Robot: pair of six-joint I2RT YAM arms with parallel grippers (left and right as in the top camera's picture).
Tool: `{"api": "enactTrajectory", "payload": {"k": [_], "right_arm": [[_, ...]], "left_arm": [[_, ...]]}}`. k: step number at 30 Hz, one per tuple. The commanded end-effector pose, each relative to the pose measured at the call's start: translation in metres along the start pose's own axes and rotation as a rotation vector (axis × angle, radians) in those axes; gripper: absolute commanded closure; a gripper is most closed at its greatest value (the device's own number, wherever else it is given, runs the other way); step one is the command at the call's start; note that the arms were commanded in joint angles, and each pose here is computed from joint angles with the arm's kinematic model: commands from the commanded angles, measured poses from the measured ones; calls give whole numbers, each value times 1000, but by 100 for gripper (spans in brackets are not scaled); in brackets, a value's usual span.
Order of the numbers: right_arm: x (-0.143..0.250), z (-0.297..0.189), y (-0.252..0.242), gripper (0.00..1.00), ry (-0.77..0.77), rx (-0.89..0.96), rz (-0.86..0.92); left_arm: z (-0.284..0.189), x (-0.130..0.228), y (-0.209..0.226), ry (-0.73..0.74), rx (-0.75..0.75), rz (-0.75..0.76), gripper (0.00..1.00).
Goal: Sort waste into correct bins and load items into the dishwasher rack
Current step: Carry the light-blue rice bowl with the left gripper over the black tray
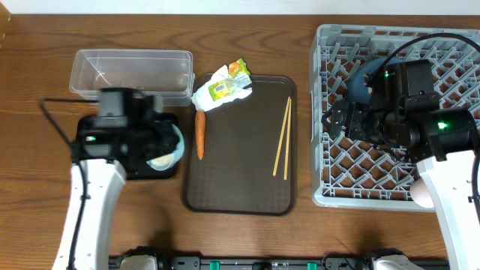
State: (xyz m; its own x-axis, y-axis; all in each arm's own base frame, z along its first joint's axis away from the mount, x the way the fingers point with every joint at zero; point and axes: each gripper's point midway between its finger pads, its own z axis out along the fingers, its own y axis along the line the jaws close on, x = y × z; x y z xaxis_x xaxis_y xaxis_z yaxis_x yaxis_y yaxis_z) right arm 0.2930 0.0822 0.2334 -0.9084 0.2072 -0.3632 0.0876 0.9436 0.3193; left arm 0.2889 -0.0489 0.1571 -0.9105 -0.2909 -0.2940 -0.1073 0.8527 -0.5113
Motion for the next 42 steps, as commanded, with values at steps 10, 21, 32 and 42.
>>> {"api": "enactTrajectory", "payload": {"k": [10,21,32,42], "right_arm": [[-2,-2,0,1,-9,2,-12],[2,-2,-2,1,8,9,-8],[3,-2,-2,1,14,10,-7],[0,-2,-1,1,-1,5,-9]], "left_arm": [[-10,-17,24,-194,520,3,94],[-49,-35,63,-437,748,-41,94],[-31,-33,87,-435,775,-102,94],[-29,-34,90,-447,765,-71,94]]}}
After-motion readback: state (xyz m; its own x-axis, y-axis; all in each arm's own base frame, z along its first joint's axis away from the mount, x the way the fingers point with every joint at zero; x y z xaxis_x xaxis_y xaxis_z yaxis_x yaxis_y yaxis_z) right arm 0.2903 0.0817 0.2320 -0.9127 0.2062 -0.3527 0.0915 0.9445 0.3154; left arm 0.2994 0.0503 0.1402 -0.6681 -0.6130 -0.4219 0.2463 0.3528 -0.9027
